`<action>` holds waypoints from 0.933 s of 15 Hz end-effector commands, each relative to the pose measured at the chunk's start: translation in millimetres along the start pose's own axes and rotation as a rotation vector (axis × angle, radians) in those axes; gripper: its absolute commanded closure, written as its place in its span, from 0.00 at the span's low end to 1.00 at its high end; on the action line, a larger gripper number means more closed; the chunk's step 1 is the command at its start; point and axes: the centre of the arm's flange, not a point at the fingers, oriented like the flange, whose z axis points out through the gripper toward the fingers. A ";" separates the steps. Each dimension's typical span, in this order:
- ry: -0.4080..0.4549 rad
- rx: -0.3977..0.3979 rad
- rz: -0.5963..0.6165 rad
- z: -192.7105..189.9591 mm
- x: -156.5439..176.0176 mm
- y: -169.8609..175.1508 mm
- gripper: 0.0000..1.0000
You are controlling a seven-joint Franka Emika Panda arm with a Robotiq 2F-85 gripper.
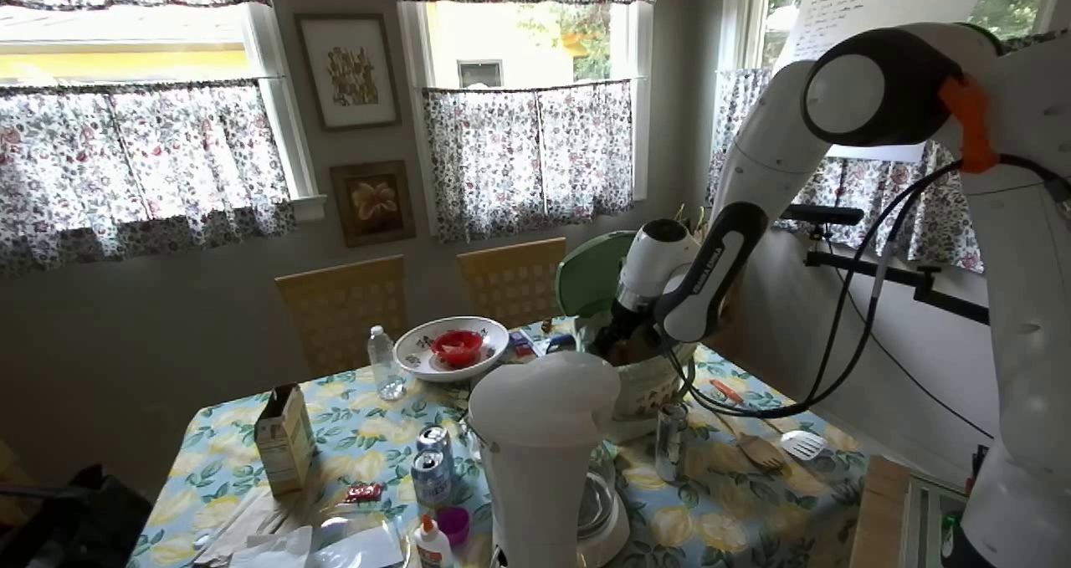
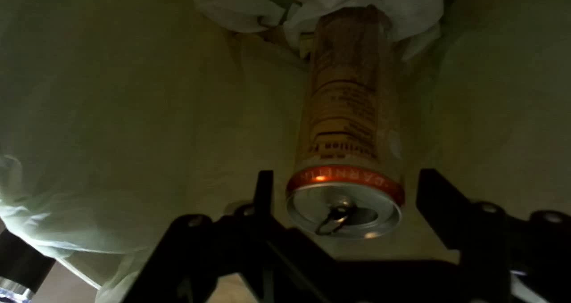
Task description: Pick the can out of the trash can, place it in front of the trash can and close the trash can
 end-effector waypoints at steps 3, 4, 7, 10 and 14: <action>0.020 -0.003 -0.016 -0.4 3.6 -3.8 0.62; 0.021 -0.003 -0.015 -3.2 4.2 -4.6 0.63; 0.023 0.002 -0.009 -18.7 5.0 -9.1 0.63; 0.047 0.003 -0.015 -42.2 7.2 -14.4 0.63; 0.097 -0.014 -0.038 -83.9 11.2 -18.8 0.63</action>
